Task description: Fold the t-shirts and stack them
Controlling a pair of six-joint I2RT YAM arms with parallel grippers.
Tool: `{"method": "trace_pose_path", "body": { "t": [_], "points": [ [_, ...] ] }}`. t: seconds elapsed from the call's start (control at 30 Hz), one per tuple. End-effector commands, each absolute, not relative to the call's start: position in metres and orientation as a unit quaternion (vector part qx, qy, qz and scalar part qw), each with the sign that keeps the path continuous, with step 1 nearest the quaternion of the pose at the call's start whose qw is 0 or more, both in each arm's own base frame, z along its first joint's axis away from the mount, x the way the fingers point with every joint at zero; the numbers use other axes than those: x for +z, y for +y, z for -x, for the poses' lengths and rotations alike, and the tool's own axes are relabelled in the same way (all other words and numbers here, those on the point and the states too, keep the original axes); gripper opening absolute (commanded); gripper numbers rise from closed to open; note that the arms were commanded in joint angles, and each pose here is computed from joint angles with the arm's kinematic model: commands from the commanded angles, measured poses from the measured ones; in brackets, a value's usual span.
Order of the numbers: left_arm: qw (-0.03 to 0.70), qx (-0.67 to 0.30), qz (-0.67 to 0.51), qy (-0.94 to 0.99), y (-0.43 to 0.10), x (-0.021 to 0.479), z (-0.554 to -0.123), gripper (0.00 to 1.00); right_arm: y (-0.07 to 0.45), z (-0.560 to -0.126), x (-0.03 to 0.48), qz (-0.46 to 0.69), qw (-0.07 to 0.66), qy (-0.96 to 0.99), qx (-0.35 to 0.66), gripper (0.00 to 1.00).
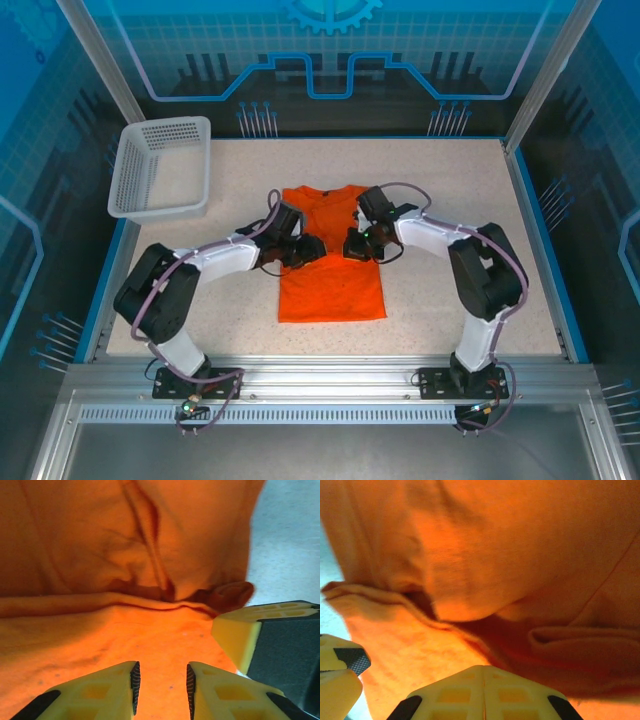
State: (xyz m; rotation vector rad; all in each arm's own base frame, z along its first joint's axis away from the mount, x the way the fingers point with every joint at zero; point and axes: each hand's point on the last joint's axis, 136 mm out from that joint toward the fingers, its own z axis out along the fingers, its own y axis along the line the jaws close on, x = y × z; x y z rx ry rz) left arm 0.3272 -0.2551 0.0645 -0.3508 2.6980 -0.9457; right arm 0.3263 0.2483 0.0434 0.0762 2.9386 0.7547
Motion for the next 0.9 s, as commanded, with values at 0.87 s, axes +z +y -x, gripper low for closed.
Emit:
{"method": "trace_pose_path", "body": {
  "t": [0.87],
  "points": [
    [0.153, -0.267, 0.18, 0.934, -0.19, 0.057, -0.341, 0.49, 0.178, -0.355, 0.087, -0.104, 0.127, 0.933, 0.32, 0.41]
  ]
}}
